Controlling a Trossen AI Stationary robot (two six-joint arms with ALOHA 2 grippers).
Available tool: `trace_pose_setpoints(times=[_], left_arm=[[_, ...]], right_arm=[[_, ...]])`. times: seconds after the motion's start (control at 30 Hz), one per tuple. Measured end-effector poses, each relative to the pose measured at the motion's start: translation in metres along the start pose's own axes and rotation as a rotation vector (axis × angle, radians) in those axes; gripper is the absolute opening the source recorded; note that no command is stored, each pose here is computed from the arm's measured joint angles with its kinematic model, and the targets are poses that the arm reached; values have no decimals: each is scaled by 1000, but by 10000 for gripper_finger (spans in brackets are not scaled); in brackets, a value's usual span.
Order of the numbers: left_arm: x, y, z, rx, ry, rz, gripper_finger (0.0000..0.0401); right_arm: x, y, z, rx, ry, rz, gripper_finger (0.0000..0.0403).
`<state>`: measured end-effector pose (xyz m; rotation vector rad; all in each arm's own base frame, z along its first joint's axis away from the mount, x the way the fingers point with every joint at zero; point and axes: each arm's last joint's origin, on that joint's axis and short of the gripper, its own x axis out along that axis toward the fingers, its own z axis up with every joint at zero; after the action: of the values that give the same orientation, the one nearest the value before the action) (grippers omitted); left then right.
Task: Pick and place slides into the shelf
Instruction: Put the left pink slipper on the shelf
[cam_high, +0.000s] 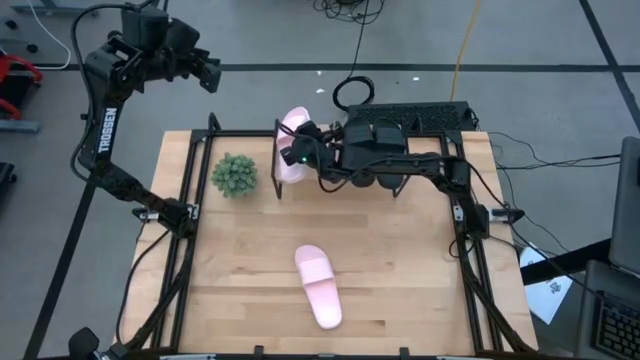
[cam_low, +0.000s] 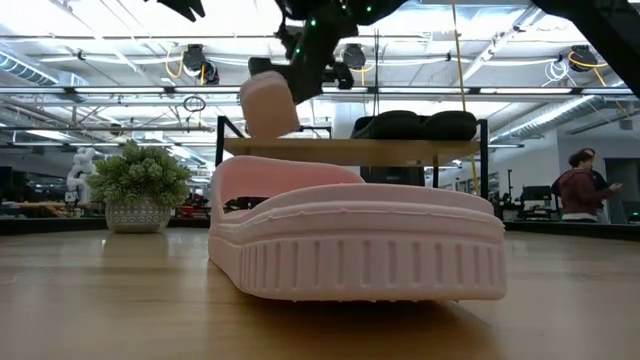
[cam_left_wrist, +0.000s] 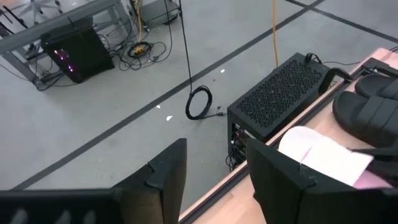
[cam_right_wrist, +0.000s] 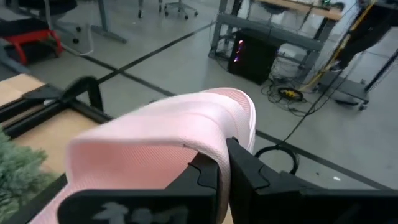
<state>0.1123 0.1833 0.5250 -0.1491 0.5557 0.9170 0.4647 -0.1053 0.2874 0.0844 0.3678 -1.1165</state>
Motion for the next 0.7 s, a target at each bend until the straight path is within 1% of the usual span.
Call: trace_pose_setpoints(times=[0.23, 0.6, 0.7], left_arm=[[0, 0, 0, 2, 0, -1, 168], [0, 0, 0, 1, 0, -2, 168], [0, 0, 0, 0, 0, -2, 168]], right_arm=[[9, 7, -13, -7, 24, 2, 0], [11, 6, -14, 18, 42, 38, 0], [13, 5, -14, 14, 52, 32, 0]])
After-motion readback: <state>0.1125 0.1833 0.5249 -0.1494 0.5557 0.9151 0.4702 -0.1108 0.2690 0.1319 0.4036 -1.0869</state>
